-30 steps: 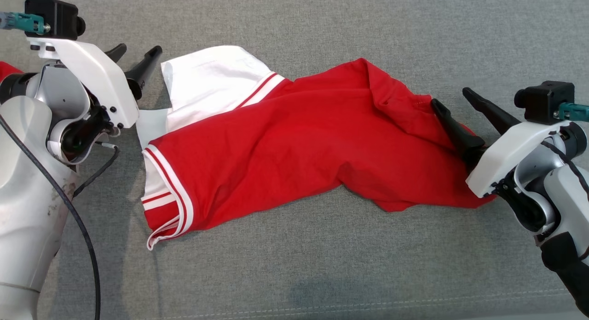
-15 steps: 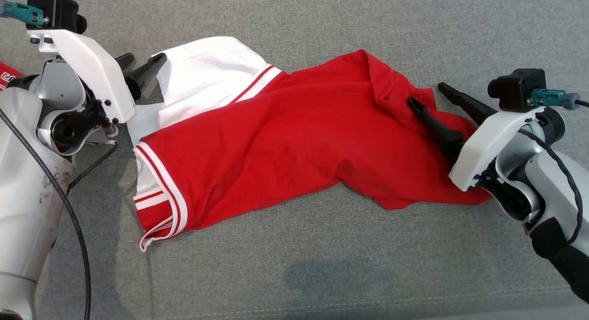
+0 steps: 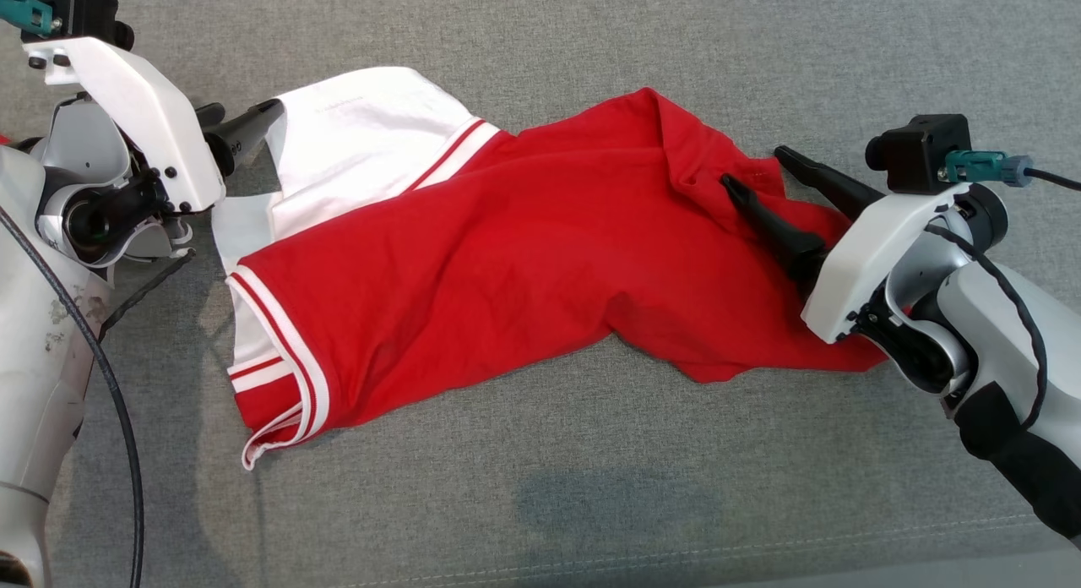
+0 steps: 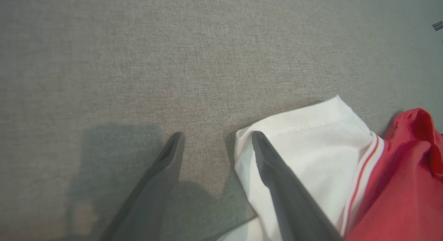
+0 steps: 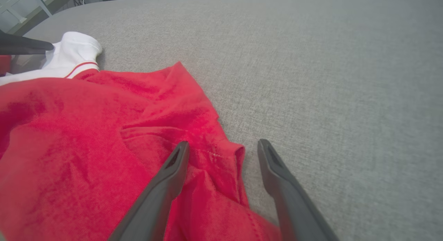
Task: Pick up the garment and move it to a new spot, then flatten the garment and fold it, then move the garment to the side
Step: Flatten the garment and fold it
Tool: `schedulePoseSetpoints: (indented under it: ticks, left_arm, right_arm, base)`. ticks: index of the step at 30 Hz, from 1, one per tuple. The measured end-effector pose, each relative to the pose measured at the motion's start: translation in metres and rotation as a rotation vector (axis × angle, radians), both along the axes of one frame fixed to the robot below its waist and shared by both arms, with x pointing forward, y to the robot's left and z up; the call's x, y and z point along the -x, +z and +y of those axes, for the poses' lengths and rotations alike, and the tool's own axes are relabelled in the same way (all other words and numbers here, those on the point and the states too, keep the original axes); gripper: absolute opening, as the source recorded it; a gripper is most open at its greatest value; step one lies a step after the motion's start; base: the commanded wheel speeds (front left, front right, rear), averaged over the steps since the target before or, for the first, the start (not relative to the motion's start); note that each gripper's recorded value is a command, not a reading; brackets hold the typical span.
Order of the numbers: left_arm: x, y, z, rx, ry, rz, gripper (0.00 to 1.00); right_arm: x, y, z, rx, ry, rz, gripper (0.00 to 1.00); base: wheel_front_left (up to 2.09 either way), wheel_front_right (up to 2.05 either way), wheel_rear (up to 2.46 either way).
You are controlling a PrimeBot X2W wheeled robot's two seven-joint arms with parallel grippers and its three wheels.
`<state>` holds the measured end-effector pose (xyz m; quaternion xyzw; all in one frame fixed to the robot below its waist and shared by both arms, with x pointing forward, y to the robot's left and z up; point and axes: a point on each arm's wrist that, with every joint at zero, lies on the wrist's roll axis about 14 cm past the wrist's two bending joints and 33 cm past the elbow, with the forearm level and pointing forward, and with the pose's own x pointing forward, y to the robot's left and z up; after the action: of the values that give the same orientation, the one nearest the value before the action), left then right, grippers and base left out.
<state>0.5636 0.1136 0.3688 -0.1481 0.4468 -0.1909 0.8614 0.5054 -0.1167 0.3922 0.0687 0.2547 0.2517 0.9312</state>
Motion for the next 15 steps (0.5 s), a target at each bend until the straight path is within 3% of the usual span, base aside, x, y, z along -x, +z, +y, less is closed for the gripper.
schedulePoseSetpoints:
  ticks: [2, 3, 4, 5, 6, 7, 8, 15]
  left_arm:
    - [0.000, -0.001, -0.001, -0.002, -0.005, 0.002, 1.00]
    - [0.001, -0.002, -0.002, 0.002, -0.003, 0.006, 1.00]
    - [0.001, -0.002, -0.002, 0.008, 0.001, 0.011, 1.00]
    - [0.002, -0.003, -0.001, 0.008, 0.001, 0.016, 1.00]
    - [0.002, -0.003, -0.001, 0.008, 0.001, 0.016, 0.81]
    - [0.003, -0.004, -0.003, 0.014, -0.003, 0.030, 0.43]
    - [0.003, -0.004, -0.004, 0.019, -0.004, 0.035, 0.00]
    - [0.005, 0.001, -0.014, 0.036, -0.042, 0.026, 0.00]
  right_arm:
    - [-0.001, 0.001, 0.002, -0.004, 0.004, -0.001, 1.00]
    - [-0.001, 0.001, 0.003, -0.008, 0.004, -0.004, 0.92]
    - [-0.001, 0.000, 0.003, -0.010, 0.004, -0.003, 0.57]
    - [0.000, -0.001, 0.004, -0.010, 0.006, 0.001, 0.47]
    - [0.000, -0.001, 0.004, -0.010, 0.006, 0.001, 0.35]
    - [0.000, -0.003, 0.005, -0.003, 0.015, 0.005, 0.00]
    - [-0.001, -0.001, 0.005, -0.008, 0.011, -0.006, 0.00]
    - [-0.008, 0.008, -0.005, -0.039, -0.029, -0.065, 0.00]
  base:
    - [0.00, 0.00, 0.00]
    - [0.00, 0.00, 0.00]
    - [0.00, 0.00, 0.00]
    - [0.00, 0.00, 0.00]
    - [0.00, 0.00, 0.00]
    - [0.00, 0.00, 0.00]
    - [0.00, 0.00, 0.00]
    - [0.00, 0.00, 0.00]
